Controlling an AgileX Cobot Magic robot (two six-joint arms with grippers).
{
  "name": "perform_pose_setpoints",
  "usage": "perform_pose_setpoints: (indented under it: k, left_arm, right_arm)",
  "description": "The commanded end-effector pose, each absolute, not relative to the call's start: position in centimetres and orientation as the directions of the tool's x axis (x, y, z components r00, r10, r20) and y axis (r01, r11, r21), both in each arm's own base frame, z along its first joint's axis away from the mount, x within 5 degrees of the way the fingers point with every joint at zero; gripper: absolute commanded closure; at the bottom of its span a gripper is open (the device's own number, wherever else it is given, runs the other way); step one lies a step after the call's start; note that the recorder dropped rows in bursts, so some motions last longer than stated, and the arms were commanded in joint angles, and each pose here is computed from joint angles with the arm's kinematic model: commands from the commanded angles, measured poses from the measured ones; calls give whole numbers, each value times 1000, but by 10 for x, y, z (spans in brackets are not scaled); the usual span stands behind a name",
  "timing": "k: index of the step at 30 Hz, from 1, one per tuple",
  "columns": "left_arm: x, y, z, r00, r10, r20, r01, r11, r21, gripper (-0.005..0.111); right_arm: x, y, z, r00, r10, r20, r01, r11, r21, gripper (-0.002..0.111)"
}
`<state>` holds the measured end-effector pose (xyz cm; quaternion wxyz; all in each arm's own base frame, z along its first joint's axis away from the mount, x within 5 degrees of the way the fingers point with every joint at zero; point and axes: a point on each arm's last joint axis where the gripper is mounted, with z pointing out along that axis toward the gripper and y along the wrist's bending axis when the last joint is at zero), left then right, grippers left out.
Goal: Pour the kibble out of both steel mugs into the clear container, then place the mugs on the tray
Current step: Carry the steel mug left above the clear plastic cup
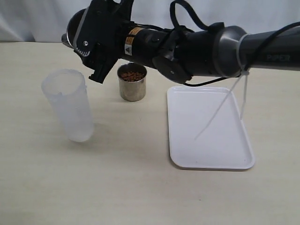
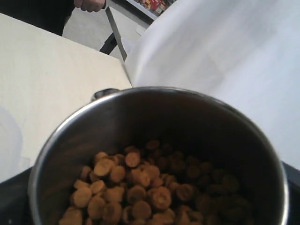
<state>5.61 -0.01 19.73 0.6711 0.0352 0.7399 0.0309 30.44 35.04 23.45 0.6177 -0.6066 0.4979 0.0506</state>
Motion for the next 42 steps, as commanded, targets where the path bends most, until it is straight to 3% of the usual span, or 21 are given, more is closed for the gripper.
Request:
perform_pose_setpoints:
  k: [1,22,31,42]
  left_arm:
    - [56,0,197,-91,89,-992,11,996,88,107]
    - [56,0,197,-94,89,-992,12,996,88,107]
    - [56,0,196,-99,89,-991,12,996,88,107]
    - [56,0,196,-99,89,-991,12,996,88,107]
  right_arm:
    - [300,360,237,591,-530,-608,-603,211,-770,104]
    - [299,374,234,727,-515,-454,-460,125,-879,104]
    - [292,380,234,800,-515,-306,-339,33,-940,104]
    - [292,380,236,828,-515,-222,-263,-8,-965,104]
